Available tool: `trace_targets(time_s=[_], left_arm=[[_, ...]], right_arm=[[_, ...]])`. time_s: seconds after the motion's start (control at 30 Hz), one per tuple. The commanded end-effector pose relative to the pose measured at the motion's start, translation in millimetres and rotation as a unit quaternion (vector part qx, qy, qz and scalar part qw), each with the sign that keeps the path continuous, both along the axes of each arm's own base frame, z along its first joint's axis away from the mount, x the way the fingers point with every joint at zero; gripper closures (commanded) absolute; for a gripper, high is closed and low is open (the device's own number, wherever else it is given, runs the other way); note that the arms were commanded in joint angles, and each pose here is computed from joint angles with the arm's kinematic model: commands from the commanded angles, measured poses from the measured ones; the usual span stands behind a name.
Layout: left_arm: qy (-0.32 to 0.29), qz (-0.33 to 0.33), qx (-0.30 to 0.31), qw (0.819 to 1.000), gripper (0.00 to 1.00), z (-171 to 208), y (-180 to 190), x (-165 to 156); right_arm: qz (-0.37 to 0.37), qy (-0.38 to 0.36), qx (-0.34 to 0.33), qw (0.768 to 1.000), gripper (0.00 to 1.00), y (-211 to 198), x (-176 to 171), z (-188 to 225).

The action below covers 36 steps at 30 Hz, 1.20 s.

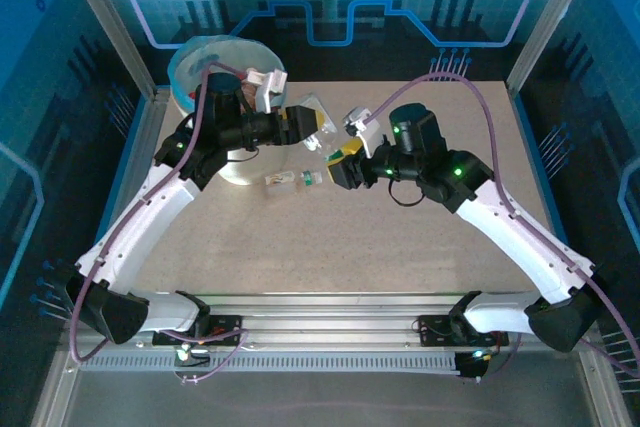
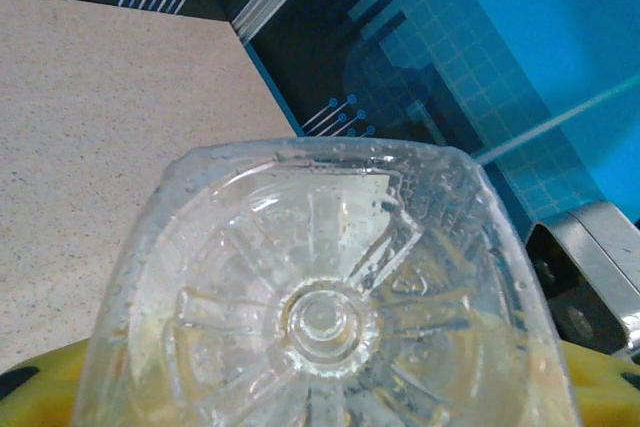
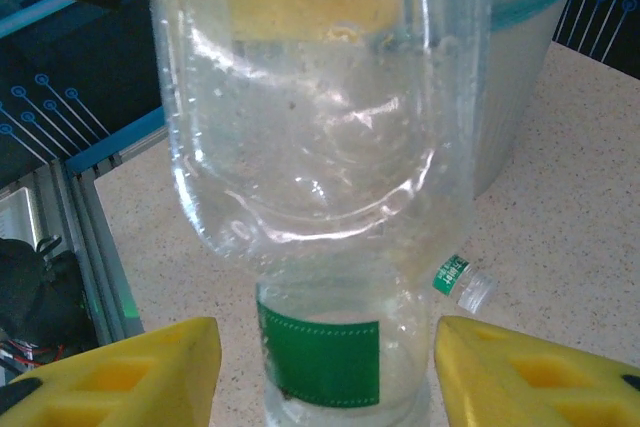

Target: Put the plastic bottles in the bin

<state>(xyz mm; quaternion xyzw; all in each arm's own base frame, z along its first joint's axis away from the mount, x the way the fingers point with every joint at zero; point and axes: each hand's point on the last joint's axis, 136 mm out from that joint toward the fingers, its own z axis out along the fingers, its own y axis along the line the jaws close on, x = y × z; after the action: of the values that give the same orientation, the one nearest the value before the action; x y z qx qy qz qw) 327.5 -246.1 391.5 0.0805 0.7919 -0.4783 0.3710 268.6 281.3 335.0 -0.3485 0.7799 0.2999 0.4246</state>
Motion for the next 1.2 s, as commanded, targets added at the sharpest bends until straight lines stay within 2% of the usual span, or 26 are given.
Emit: trace_targets(time_s=[0.0,0.1,0.33,0.47,0.63,0.73,0.9,0.97,1.03,1.07,1.17], left_arm=[[-0.049,0.042,-0.001,0.998,0.56,35.8,22.6,0.9],[-0.065,0.085,-0.004,0.994,0.56,50.8,47.2,10.3],[-0.115,0.218,-0.002,0.969,0.55,94.4,131.7,44.3],[-0.09,0.288,0.038,0.953,0.55,85.7,179.2,83.6],[-0.043,0.318,0.046,0.946,0.52,64.8,218.4,133.0],[-0.001,0.326,0.045,0.944,0.5,38.7,233.9,155.3],[0.043,0.307,0.031,0.95,0.47,3.6,231.9,171.0],[0.048,0.308,0.034,0.95,0.42,-4.6,232.5,171.6],[0.046,0.314,0.04,0.947,0.28,-5.9,235.0,170.0],[0.046,0.317,0.044,0.946,0.25,-5.8,236.2,169.2],[0.028,0.329,0.057,0.942,0.23,5.9,241.1,164.3]], right_arm=[[-0.01,-0.012,0.005,1.0,0.36,1.9,0.8,15.5],[-0.035,-0.012,0.009,0.999,0.25,-1.6,6.1,21.0],[-0.058,-0.021,0.008,0.998,0.18,-5.5,13.3,31.0],[-0.059,-0.026,-0.004,0.998,0.17,-4.8,17.3,32.0],[-0.049,-0.025,-0.011,0.998,0.17,-1.1,18.5,32.2],[-0.041,-0.029,-0.024,0.998,0.17,-1.5,17.6,29.5],[-0.046,-0.039,-0.053,0.997,0.17,-6.8,20.7,20.5],[-0.044,-0.04,-0.058,0.996,0.17,-6.5,21.9,18.7],[-0.041,-0.041,-0.059,0.997,0.17,-5.0,22.9,18.7],[-0.038,-0.041,-0.059,0.997,0.18,-3.3,22.9,19.1],[-0.03,-0.039,-0.059,0.997,0.2,0.9,23.7,19.3]])
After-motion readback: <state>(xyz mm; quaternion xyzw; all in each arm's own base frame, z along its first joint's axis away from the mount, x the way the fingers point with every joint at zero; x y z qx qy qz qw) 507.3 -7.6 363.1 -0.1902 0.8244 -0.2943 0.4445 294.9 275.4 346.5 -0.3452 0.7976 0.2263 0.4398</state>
